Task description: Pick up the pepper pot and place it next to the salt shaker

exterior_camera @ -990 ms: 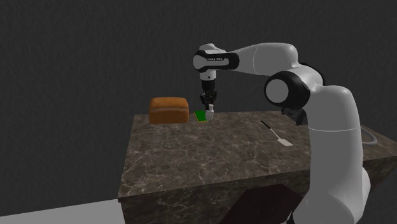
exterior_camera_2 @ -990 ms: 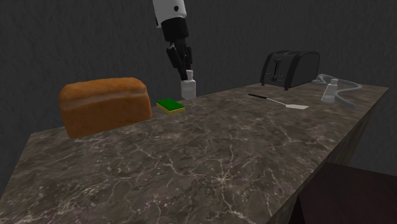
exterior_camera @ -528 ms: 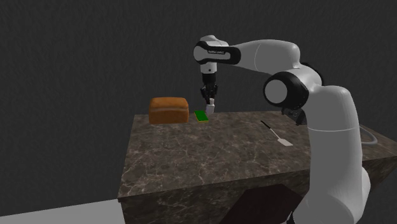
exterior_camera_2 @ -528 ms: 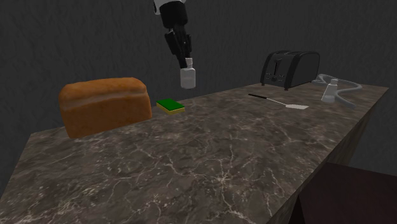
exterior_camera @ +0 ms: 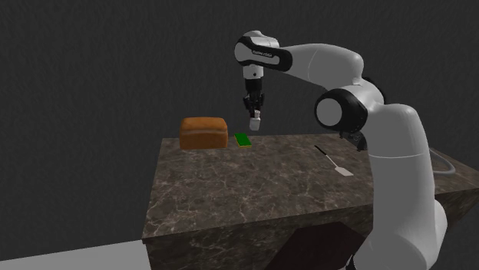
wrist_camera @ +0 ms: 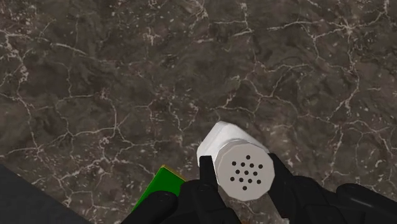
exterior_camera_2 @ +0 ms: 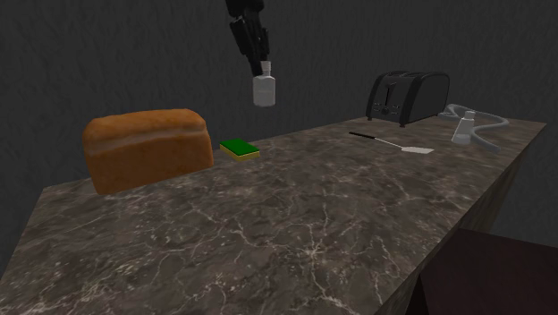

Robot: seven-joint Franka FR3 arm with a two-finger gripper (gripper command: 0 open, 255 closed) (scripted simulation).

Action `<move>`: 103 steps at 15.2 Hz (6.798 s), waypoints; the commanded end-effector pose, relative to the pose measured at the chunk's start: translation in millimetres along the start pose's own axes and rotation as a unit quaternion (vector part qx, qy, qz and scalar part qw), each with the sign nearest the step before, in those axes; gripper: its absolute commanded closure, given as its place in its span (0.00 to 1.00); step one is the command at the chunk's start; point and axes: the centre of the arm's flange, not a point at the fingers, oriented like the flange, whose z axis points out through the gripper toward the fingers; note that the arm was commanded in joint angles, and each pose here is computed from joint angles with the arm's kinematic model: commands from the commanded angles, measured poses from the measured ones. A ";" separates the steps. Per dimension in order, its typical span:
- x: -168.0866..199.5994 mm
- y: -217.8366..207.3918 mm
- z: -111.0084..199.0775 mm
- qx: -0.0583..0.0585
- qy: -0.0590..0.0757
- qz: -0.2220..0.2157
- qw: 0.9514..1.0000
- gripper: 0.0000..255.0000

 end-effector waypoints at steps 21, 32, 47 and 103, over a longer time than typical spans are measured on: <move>-214.4 124.0 39.0 0.000 0.000 0.000 1.000 1.00; -337.2 195.9 67.8 0.000 0.000 0.000 1.000 1.00; -504.6 294.0 107.2 0.000 0.000 0.000 1.000 1.00; -634.5 392.7 310.8 0.000 0.000 0.000 1.000 0.00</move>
